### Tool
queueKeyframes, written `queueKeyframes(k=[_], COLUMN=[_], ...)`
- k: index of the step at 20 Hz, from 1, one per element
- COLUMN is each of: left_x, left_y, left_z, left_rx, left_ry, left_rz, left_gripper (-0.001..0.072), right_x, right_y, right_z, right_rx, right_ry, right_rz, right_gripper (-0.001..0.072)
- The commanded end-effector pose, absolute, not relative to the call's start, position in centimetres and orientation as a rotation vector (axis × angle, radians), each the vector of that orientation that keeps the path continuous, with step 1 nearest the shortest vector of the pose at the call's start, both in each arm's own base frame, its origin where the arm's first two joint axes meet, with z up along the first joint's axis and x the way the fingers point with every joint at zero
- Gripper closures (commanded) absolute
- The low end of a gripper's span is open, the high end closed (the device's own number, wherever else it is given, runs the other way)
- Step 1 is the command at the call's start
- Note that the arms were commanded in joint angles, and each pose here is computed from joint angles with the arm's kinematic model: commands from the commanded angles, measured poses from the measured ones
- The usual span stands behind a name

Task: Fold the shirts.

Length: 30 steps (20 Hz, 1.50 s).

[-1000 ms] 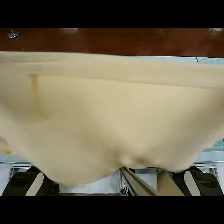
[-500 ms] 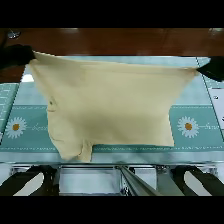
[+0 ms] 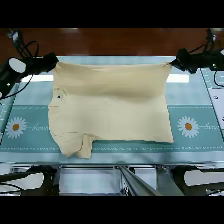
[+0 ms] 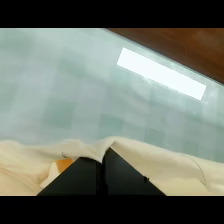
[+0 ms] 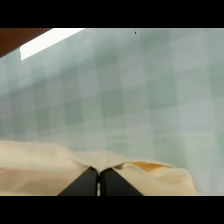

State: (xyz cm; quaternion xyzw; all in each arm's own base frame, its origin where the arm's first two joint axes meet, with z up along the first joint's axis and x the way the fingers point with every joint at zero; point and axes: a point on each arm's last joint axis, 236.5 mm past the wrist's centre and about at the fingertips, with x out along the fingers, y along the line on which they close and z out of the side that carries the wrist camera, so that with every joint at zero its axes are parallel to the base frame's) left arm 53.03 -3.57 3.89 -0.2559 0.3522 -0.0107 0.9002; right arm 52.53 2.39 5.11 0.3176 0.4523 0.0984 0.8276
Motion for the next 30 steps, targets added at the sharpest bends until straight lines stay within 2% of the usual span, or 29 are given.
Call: queueKeyframes(k=[1,4,7,11,15,26,27,28,29,30], left_x=[51.8,49.1,43.4,39.6,36.7,35.7,35.7,35.7,35.4,35.0], left_y=[-4.8,-5.1,-5.4,-1.8,-2.2,-1.2,-1.2,-1.3,-1.5,-1.5], left_z=[1.3,3.5,2.9,-2.1,-6.0,-7.5,-7.5,-7.5,-7.4,-7.4], left_rx=[-0.590,-0.518,-0.299,-0.253,-0.286,-0.261,-0.261,-0.262,-0.263,-0.264], left_ry=[0.858,0.994,1.201,1.390,1.511,1.568,1.569,1.573,1.585,1.602], left_rz=[-0.047,-0.156,-0.358,-0.218,-0.218,-0.201,-0.201,-0.203,-0.207,-0.210], left_gripper=[0.0693,0.0693,0.0692,0.0693,0.0693,0.0693,0.0647,0.0362,0.0013,0.0000], right_x=[52.9,50.1,44.9,41.5,40.0,38.9,38.9,39.0,38.6,38.1], right_y=[3.2,2.7,2.0,2.8,1.6,0.4,0.6,0.8,1.2,1.4], right_z=[3.2,3.9,2.2,-2.0,-5.3,-5.9,-5.8,-5.7,-5.5,-5.3], right_rx=[0.726,0.730,0.603,0.554,0.511,0.484,0.489,0.499,0.509,0.508], right_ry=[1.032,1.119,1.326,1.484,1.554,1.608,1.605,1.604,1.617,1.639], right_rz=[0.250,0.292,0.320,0.274,0.140,0.071,0.080,0.084,0.105,0.117], right_gripper=[0.0691,0.0691,0.0691,0.0691,0.0691,0.0691,0.0662,0.0400,0.0066,0.0093])
